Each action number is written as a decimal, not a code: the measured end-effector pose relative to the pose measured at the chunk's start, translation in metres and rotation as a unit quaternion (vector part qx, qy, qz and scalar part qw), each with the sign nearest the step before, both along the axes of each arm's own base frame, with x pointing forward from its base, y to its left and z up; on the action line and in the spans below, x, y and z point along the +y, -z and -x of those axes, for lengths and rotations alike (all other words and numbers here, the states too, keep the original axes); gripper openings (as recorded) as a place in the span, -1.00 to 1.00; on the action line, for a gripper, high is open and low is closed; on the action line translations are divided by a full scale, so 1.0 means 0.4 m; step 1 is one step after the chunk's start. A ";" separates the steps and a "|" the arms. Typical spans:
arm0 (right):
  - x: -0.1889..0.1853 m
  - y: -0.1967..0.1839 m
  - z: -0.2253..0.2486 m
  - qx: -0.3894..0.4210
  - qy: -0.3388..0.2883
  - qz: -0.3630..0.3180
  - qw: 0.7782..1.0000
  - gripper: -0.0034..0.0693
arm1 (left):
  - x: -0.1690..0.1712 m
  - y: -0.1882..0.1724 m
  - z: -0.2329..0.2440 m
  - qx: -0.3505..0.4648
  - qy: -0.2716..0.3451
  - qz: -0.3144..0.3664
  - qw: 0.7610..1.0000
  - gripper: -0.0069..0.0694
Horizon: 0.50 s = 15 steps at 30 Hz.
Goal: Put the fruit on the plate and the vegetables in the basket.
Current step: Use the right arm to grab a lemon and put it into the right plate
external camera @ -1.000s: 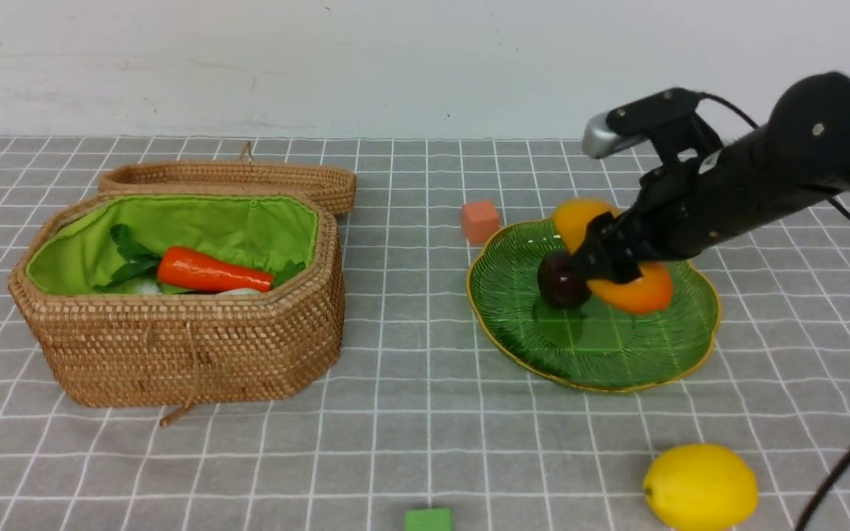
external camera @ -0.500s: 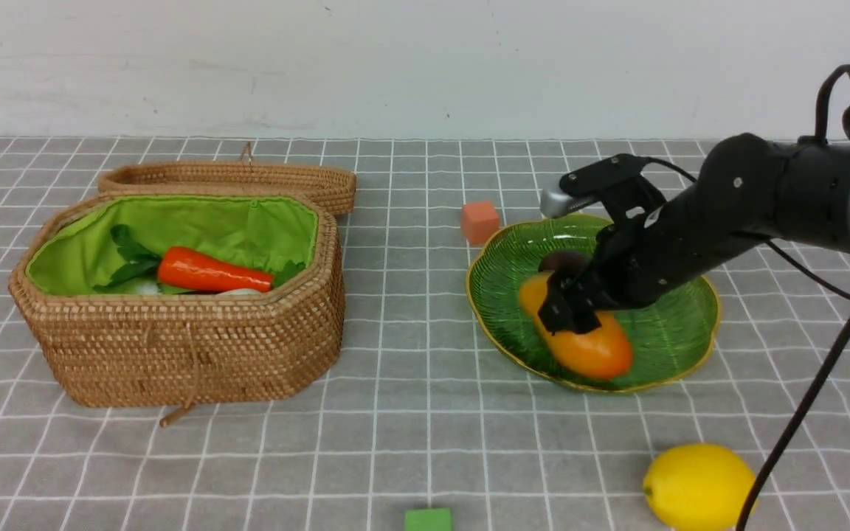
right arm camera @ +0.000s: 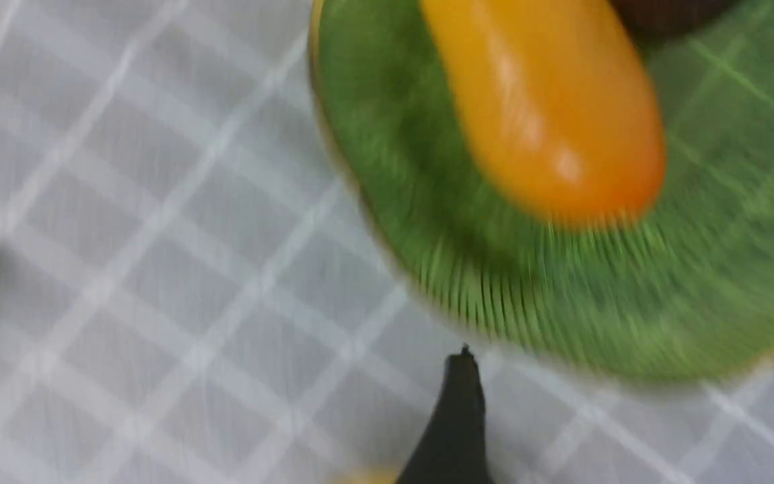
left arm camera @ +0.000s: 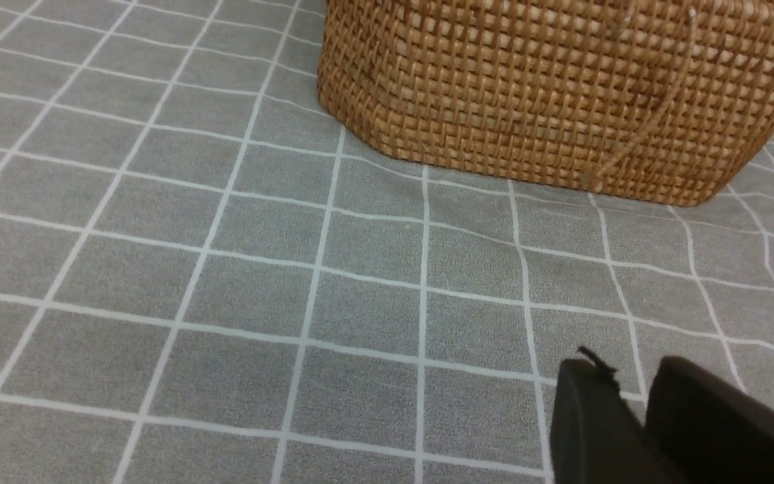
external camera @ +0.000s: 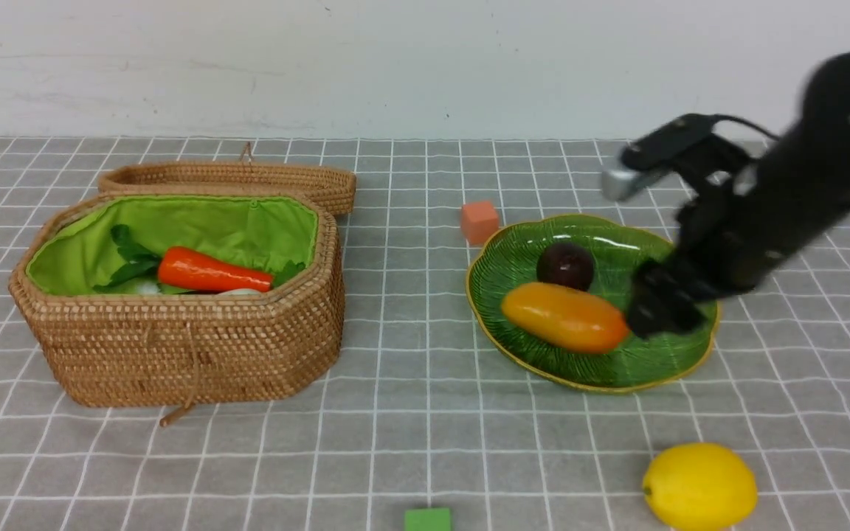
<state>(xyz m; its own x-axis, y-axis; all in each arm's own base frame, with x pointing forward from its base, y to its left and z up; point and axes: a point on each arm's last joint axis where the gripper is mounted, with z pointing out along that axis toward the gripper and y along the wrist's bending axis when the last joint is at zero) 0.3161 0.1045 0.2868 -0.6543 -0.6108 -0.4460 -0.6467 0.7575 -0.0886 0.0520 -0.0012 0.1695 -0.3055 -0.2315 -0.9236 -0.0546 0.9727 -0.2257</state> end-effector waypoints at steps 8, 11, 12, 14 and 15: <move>-0.056 0.077 0.151 -0.022 -0.254 0.137 0.957 0.73 | 0.000 0.000 0.000 0.000 0.000 0.000 1.000 -0.44; -0.057 0.097 0.160 -0.022 -0.269 0.136 0.953 0.73 | 0.000 0.000 0.000 0.000 0.000 0.000 1.000 -0.44; -0.055 0.104 0.162 -0.025 -0.274 0.135 0.952 0.73 | 0.000 0.000 0.000 0.000 0.000 0.000 1.000 -0.44; -0.054 0.127 0.165 -0.020 -0.286 0.134 0.949 0.73 | 0.000 0.000 0.000 0.000 0.000 0.000 1.000 -0.44; -0.054 0.139 0.164 -0.014 -0.291 0.135 0.947 0.73 | 0.000 0.000 0.000 0.000 0.000 0.000 1.000 -0.44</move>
